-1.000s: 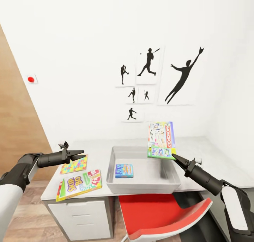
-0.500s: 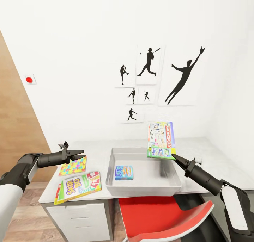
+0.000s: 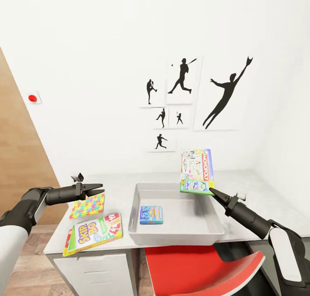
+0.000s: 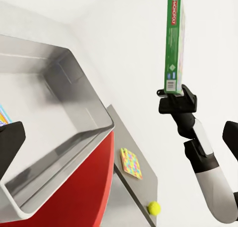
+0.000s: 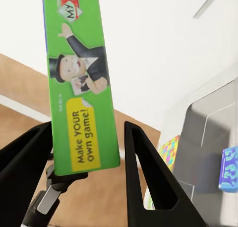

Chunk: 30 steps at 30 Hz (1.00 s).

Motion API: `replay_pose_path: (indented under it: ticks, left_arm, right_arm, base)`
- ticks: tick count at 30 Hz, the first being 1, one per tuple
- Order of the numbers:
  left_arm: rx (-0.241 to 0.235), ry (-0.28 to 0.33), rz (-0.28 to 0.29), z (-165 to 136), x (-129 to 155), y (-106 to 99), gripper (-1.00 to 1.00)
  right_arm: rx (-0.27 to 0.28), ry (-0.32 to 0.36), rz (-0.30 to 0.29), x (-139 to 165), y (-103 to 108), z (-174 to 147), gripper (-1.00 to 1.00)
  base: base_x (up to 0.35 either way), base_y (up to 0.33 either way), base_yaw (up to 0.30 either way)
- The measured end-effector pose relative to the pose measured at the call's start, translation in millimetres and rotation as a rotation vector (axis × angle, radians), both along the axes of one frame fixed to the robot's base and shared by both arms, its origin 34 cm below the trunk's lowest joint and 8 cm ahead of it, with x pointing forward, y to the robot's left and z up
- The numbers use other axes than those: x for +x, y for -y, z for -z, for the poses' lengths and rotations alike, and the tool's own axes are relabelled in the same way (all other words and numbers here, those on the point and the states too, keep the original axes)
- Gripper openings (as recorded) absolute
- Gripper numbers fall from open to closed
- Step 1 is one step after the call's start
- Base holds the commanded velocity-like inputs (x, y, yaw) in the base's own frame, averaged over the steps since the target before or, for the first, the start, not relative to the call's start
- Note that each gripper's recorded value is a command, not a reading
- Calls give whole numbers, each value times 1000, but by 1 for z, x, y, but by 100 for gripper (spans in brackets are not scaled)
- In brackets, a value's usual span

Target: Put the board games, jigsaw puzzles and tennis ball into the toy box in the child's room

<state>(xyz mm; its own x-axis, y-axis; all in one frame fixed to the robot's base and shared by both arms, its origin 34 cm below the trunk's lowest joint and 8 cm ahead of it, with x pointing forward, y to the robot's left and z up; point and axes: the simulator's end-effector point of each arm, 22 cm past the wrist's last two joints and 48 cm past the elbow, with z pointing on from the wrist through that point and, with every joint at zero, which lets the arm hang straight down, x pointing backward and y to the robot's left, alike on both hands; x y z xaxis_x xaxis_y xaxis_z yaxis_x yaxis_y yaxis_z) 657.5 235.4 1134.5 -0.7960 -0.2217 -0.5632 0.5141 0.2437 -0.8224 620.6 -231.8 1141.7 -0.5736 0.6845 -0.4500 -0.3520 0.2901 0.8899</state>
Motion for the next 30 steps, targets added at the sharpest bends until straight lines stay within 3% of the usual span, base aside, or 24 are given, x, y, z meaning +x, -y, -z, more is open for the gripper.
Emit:
replay_pose_path:
  ticks: [9, 14, 22, 26, 30]
  left_arm:
    - [0, 0, 0, 0, 0, 0, 100]
    - [0, 0, 0, 0, 0, 0, 100]
    - [0, 0, 0, 0, 0, 0, 100]
    - [0, 0, 0, 0, 0, 0, 100]
    - [0, 1, -1, 0, 0, 0, 100]
  right_arm:
    - [-26, -20, 24, 4, 3, 7, -100]
    - [-64, -72, 46, 8, 6, 21, -100]
    - [-171, -243, 40, 18, -1, 66, -100]
    - [-179, -324, 11, 29, -12, 91, -100]
    - [-190, -459, 0, 44, -16, 131, -100]
  base:
    - [1, 0, 0]
    - [0, 0, 0]
    - [0, 0, 0]
    - [0, 0, 0]
    - [0, 0, 0]
